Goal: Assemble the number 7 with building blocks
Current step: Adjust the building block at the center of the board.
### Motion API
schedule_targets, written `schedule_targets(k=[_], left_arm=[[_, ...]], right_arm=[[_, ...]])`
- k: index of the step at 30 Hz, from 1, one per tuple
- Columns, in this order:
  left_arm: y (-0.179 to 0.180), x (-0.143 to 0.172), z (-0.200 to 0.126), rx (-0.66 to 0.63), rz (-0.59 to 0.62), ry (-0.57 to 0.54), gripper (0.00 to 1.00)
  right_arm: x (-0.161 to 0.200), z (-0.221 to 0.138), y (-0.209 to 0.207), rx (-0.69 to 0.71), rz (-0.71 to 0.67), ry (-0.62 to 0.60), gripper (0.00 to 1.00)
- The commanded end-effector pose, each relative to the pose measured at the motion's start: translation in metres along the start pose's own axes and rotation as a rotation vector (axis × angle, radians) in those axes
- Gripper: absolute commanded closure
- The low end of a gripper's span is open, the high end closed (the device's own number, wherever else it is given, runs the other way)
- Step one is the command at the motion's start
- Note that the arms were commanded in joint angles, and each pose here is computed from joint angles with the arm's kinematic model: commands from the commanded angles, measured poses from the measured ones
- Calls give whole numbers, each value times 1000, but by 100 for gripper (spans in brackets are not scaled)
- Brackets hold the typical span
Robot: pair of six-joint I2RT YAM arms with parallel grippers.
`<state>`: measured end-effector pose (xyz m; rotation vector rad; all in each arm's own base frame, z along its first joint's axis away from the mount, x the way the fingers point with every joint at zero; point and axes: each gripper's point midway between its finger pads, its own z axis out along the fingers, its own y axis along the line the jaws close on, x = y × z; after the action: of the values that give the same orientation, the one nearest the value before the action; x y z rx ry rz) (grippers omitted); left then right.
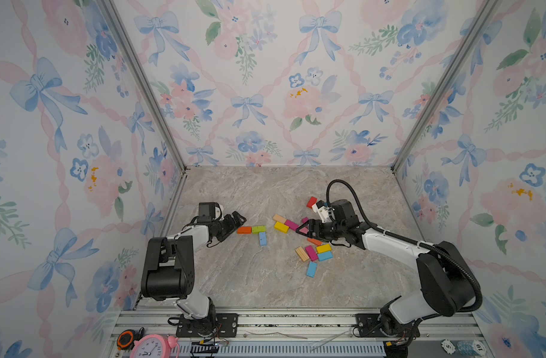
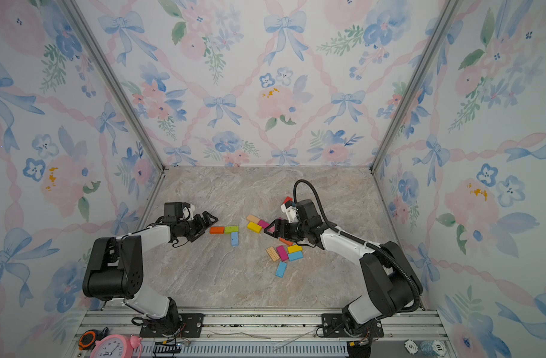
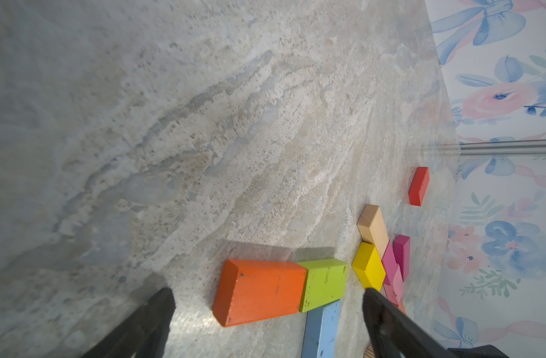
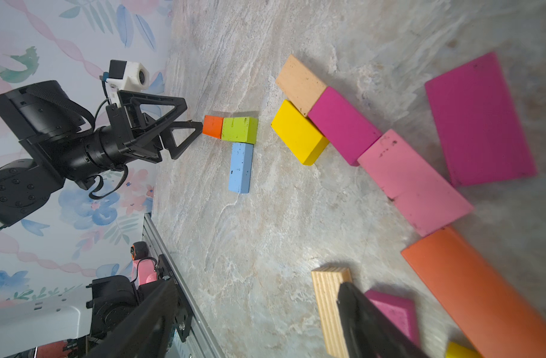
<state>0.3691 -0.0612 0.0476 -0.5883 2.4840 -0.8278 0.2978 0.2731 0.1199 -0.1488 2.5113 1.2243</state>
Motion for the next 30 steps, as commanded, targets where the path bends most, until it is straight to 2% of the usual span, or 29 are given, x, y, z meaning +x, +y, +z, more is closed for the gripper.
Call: schedule_targets(k=[1, 30], left_arm=[[21, 9, 1, -68, -37, 20, 3], [16, 10, 4, -14, -55, 38, 3]], right_arm=[[6, -7, -2, 3, 4, 14, 16], [9, -8, -4, 2, 8, 16, 16]])
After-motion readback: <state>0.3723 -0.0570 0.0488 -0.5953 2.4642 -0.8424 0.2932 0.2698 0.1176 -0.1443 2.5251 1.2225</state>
